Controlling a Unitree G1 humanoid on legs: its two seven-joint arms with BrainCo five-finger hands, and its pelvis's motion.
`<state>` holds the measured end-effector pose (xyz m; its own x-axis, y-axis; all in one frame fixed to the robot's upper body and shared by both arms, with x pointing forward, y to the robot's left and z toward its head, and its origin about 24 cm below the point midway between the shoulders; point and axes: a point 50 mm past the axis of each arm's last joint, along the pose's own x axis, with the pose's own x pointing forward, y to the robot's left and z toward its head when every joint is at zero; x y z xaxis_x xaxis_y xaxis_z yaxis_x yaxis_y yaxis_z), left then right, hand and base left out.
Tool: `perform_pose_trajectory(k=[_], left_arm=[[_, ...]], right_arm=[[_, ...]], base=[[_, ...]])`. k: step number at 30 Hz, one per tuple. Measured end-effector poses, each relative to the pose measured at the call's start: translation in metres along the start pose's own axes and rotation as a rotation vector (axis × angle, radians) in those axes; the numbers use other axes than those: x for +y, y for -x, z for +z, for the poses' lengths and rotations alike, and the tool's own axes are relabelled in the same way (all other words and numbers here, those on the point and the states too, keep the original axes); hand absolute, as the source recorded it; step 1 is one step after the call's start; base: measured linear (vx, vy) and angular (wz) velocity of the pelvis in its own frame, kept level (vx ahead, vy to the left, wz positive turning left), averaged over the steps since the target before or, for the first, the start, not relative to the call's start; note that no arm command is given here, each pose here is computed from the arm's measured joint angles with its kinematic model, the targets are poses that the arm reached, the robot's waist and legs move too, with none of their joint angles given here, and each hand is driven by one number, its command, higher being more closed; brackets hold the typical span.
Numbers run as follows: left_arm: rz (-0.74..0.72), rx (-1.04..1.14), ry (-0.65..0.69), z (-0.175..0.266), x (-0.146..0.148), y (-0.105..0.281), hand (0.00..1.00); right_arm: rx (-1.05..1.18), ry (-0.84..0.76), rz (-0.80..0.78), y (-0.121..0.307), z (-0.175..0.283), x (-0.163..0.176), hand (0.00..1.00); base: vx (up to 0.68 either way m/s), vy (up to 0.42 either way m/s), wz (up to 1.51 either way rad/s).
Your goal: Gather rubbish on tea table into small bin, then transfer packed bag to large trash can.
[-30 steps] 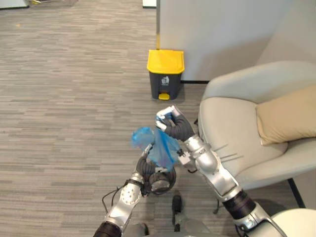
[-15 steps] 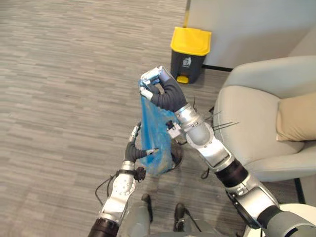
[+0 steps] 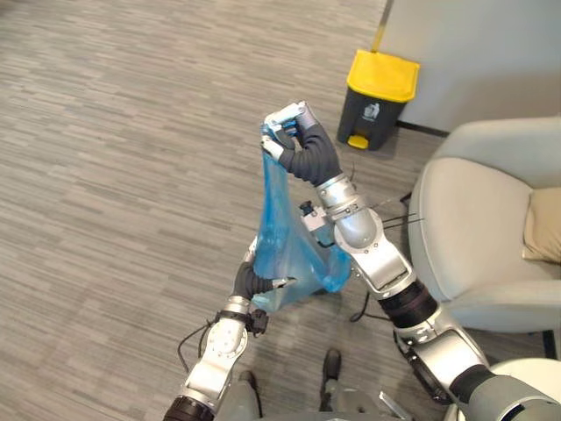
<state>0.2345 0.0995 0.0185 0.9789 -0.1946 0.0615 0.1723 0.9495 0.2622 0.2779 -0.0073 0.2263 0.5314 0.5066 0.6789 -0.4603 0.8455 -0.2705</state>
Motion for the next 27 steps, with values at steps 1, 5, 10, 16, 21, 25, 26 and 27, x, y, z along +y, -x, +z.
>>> perform_pose_trajectory(k=[1,5,10,16,21,25,26,27], left_arm=[[-0.015,-0.012,-0.022,0.002,-0.003,-0.006,0.0],[-0.034,-0.084,-0.075,0.018,-0.009,-0.026,1.0],[-0.055,-0.121,-0.118,0.026,-0.012,-0.04,1.0],[-0.089,-0.103,-0.137,0.022,-0.019,-0.042,1.0],[-0.099,-0.099,-0.127,0.022,-0.02,-0.041,1.0],[-0.065,-0.063,-0.065,0.018,-0.014,-0.04,1.0],[-0.044,-0.05,-0.053,0.016,-0.011,-0.039,1.0],[-0.003,-0.025,-0.02,0.012,-0.005,-0.036,1.0]], right_arm=[[0.001,-0.027,0.03,0.0,0.0,0.007,1.0],[-0.018,-0.121,0.136,0.002,0.007,0.03,1.0],[-0.006,-0.17,0.194,0.004,0.006,0.041,1.0],[-0.003,-0.195,0.241,0.005,0.007,0.048,0.0],[0.001,-0.188,0.258,0.006,0.006,0.05,0.0],[0.031,-0.158,0.264,0.025,0.001,0.05,0.0],[0.043,-0.154,0.265,0.03,-0.002,0.051,0.0],[0.077,-0.146,0.252,0.04,-0.007,0.049,0.0]], base=[[0.0,-0.032,-0.23],[-0.02,-0.069,-0.22],[-0.02,-0.047,-0.13],[-0.04,-0.033,-0.13],[-0.01,-0.006,-0.03],[0.0,0.0,0.0],[0.01,0.023,-0.07],[0.01,0.023,-0.08]])
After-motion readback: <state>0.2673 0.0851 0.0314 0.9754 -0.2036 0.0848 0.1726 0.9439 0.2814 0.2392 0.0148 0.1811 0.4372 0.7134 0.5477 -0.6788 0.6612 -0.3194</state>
